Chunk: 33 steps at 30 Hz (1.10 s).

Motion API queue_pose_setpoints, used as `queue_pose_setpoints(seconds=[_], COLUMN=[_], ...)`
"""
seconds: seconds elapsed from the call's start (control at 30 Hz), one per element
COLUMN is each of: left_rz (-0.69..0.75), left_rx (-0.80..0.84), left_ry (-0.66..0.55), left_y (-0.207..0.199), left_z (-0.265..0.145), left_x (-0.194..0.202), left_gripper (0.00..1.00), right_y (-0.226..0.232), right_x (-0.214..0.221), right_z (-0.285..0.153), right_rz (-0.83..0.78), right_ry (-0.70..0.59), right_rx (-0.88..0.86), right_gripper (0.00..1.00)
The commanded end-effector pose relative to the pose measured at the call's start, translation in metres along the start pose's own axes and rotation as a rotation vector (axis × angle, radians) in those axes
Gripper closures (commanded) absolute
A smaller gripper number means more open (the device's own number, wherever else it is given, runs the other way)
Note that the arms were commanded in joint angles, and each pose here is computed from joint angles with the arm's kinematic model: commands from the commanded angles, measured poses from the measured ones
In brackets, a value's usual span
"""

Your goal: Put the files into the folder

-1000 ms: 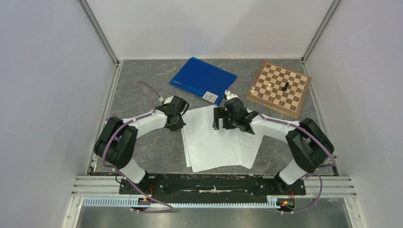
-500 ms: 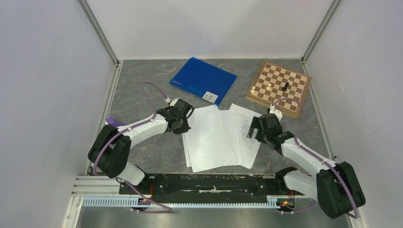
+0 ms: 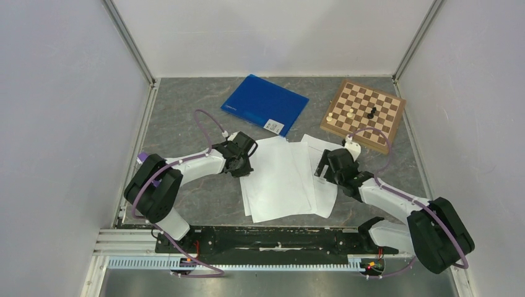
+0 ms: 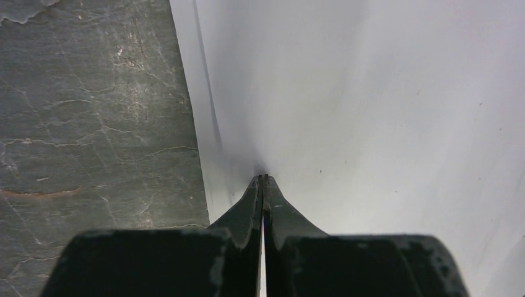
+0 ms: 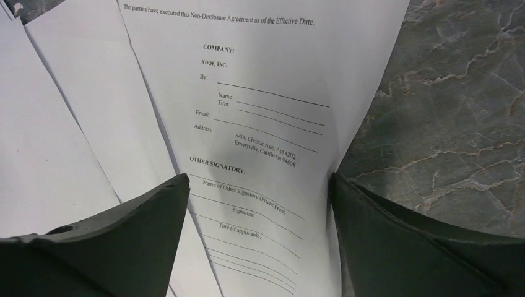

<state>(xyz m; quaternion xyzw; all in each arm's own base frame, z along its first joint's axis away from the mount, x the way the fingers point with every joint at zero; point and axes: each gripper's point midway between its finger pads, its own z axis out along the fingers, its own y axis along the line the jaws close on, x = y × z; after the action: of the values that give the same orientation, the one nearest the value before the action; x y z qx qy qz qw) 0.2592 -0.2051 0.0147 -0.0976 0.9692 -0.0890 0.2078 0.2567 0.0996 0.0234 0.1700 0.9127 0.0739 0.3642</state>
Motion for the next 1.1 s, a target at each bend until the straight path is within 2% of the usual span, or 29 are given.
queue_pose_setpoints(seconds=[0.0, 0.07, 0.13, 0.23, 0.3, 0.37, 0.53, 0.73, 0.83, 1.07], left_rz=[-0.006, -0.003, -0.001, 0.000, 0.002, 0.008, 0.025, 0.067, 0.068, 0.047], left_rx=[-0.039, -0.041, -0.045, -0.045, -0.051, -0.060, -0.087, -0.104, -0.104, -0.099], left_ry=[0.034, 0.035, 0.032, 0.028, 0.026, 0.022, 0.006, 0.005, -0.004, -0.055], left_y=[0.010, 0.011, 0.012, 0.011, 0.012, 0.014, 0.020, 0.029, 0.034, 0.038], left_z=[0.012, 0.012, 0.012, 0.011, 0.011, 0.010, 0.006, -0.001, -0.008, -0.028], left_x=[0.015, 0.015, 0.015, 0.013, 0.013, 0.011, 0.006, 0.003, 0.001, -0.018], left_gripper=[0.98, 0.98, 0.98, 0.98, 0.98, 0.98, 0.98, 0.98, 0.98, 0.97], right_y=[-0.020, -0.020, -0.017, -0.014, -0.014, -0.015, -0.005, 0.056, 0.103, 0.180], right_x=[0.036, 0.035, 0.029, 0.010, -0.004, -0.021, -0.081, -0.136, -0.145, -0.142], right_z=[0.004, 0.003, 0.000, -0.006, -0.012, -0.019, -0.055, -0.099, -0.122, -0.159], right_rz=[0.016, 0.023, 0.030, 0.031, 0.013, -0.016, -0.103, -0.320, -0.382, -0.474], right_ry=[0.089, 0.079, 0.056, -0.004, -0.040, -0.078, -0.210, -0.258, -0.223, -0.173], right_rx=[0.085, 0.076, 0.063, 0.066, 0.084, 0.114, 0.127, -0.094, -0.285, -0.521], right_gripper=[0.16, 0.24, 0.40, 0.75, 0.91, 0.99, 1.00, 1.00, 1.00, 1.00])
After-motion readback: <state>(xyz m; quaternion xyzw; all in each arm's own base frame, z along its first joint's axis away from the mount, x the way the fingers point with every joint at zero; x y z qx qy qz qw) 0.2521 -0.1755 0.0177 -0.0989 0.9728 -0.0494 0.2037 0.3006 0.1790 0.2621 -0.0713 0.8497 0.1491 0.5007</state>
